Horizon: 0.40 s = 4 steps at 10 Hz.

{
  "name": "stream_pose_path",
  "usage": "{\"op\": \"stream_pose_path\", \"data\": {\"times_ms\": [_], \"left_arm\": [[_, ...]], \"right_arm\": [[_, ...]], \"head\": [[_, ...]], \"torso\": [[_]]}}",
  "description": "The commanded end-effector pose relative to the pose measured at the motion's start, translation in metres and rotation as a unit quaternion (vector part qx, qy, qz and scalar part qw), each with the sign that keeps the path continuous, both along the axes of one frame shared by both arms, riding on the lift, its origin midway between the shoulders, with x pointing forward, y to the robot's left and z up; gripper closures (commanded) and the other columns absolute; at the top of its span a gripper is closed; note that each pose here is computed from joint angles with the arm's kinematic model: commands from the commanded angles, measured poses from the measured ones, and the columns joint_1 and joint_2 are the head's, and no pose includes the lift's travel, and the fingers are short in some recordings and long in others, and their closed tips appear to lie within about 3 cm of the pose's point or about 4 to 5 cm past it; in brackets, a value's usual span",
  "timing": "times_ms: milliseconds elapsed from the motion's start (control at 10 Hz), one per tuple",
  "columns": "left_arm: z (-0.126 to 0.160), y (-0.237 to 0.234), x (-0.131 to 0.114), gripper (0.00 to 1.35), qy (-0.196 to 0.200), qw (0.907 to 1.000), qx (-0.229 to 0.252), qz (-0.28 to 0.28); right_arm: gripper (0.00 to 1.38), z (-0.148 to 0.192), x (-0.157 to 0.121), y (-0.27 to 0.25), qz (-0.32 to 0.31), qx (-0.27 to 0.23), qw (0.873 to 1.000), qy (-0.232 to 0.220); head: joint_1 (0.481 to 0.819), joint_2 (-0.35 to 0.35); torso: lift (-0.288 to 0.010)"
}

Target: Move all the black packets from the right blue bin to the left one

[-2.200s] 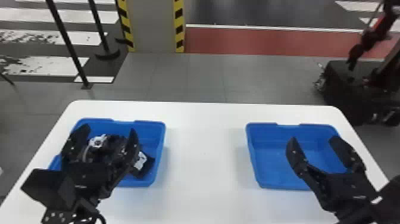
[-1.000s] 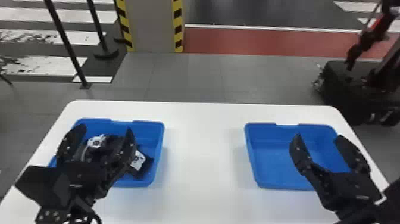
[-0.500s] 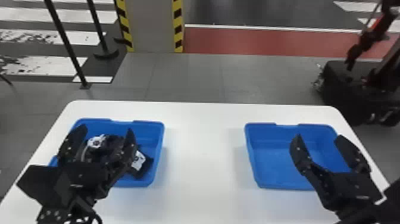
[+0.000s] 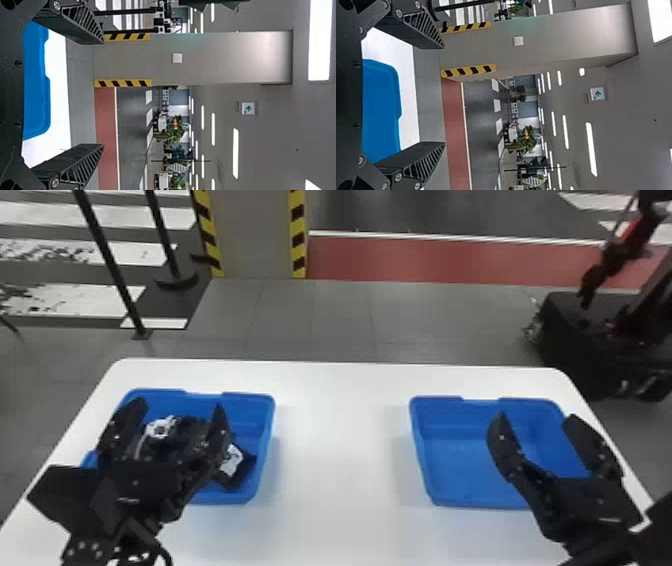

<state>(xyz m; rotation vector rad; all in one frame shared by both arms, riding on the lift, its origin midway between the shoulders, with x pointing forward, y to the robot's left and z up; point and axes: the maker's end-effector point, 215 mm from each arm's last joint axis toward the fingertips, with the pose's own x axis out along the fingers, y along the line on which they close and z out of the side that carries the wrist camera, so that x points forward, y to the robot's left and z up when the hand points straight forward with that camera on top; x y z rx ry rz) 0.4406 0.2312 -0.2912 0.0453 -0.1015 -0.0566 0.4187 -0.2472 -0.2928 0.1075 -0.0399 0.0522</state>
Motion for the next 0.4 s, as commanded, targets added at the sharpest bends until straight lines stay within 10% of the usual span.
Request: {"op": "stream_pose_path", "data": {"times_ms": [0,300], "left_arm": [[0.0024,0.0003,-0.0002,0.1,-0.004,1.0,-0.001,0.001],[0.0044,0.0004,-0.0012,0.1,-0.008,1.0,-0.003,0.001]], "right_arm": [[0.17,0.0009,0.0005,0.0,0.0,0.0,1.0,-0.001],[0.17,0.0022,0.0004,0.0006,0.0,0.0,1.0,-0.003]], "head": [[0.695,-0.021],[0.695,-0.02]], "torso": [[-0.11],[-0.11]]}}
